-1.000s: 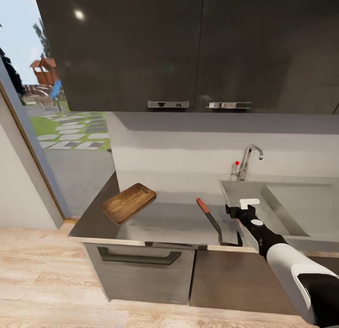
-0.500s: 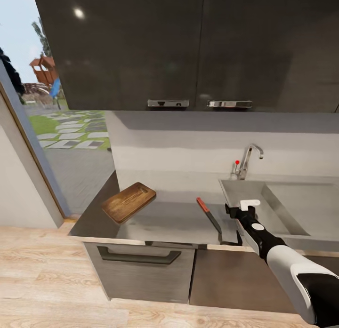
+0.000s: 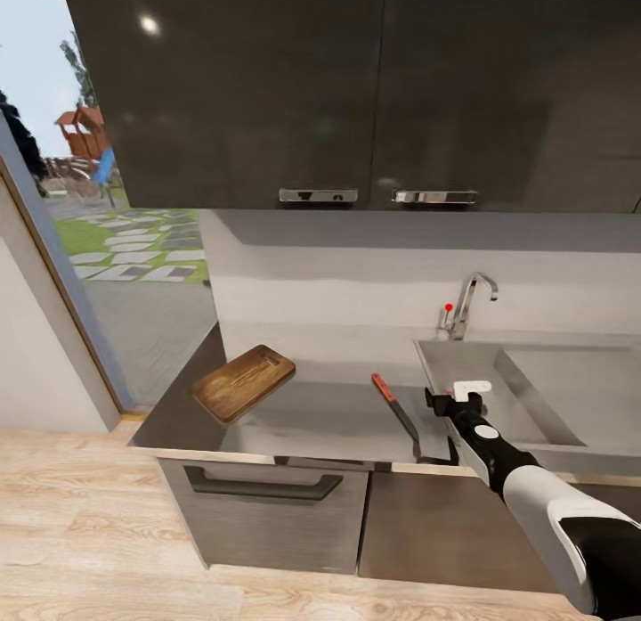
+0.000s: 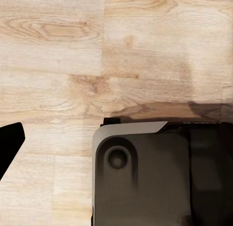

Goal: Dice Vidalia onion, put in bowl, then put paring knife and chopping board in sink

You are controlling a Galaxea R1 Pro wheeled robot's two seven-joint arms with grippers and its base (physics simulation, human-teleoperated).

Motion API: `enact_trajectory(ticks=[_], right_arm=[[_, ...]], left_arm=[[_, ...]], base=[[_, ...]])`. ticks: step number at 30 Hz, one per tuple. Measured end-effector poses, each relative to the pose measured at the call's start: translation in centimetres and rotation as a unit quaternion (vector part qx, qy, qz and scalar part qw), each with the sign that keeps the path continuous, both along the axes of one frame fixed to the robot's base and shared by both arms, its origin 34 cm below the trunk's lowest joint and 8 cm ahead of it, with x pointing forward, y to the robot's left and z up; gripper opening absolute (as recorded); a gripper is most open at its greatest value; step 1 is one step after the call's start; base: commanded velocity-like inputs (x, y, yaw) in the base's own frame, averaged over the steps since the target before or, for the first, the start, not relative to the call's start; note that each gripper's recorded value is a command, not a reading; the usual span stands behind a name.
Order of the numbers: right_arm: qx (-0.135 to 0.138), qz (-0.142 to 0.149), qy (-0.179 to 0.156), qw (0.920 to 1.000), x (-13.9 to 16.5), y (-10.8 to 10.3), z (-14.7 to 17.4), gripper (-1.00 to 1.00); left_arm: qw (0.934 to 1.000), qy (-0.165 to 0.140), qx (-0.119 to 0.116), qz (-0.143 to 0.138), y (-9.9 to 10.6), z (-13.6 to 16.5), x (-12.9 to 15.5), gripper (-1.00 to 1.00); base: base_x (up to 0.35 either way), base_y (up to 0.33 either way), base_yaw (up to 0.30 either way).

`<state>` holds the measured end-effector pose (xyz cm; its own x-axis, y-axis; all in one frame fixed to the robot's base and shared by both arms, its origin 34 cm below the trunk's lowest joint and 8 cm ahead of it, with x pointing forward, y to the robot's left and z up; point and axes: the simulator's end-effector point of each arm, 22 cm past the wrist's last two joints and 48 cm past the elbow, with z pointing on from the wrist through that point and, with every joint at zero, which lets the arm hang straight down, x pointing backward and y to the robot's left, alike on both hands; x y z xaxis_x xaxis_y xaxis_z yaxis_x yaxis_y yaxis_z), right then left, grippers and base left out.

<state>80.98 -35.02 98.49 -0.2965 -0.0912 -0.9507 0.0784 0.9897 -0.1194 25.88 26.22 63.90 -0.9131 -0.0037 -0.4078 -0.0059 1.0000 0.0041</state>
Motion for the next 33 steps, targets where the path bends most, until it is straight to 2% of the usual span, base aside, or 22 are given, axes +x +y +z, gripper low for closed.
enact_trajectory(ticks=[18, 26, 33], right_arm=[[0.002, 0.000, 0.019, 0.9998, -0.4, 0.1, -2.2, 1.00], [0.002, 0.000, 0.025, 0.9997, -0.5, 0.2, -2.9, 1.00], [0.002, -0.001, 0.029, 0.9996, -0.5, 0.1, -3.5, 1.00]], left_arm=[[0.9999, 0.010, 0.000, 0.001, 0.0, -0.3, -0.7, 1.00], [0.9999, 0.015, 0.000, 0.001, 0.0, -0.4, -1.1, 1.00], [0.9998, 0.020, 0.000, 0.001, 0.0, -0.6, -1.4, 1.00]], base=[[0.000, 0.003, 0.000], [0.000, 0.202, 0.000], [0.003, 0.024, 0.000]])
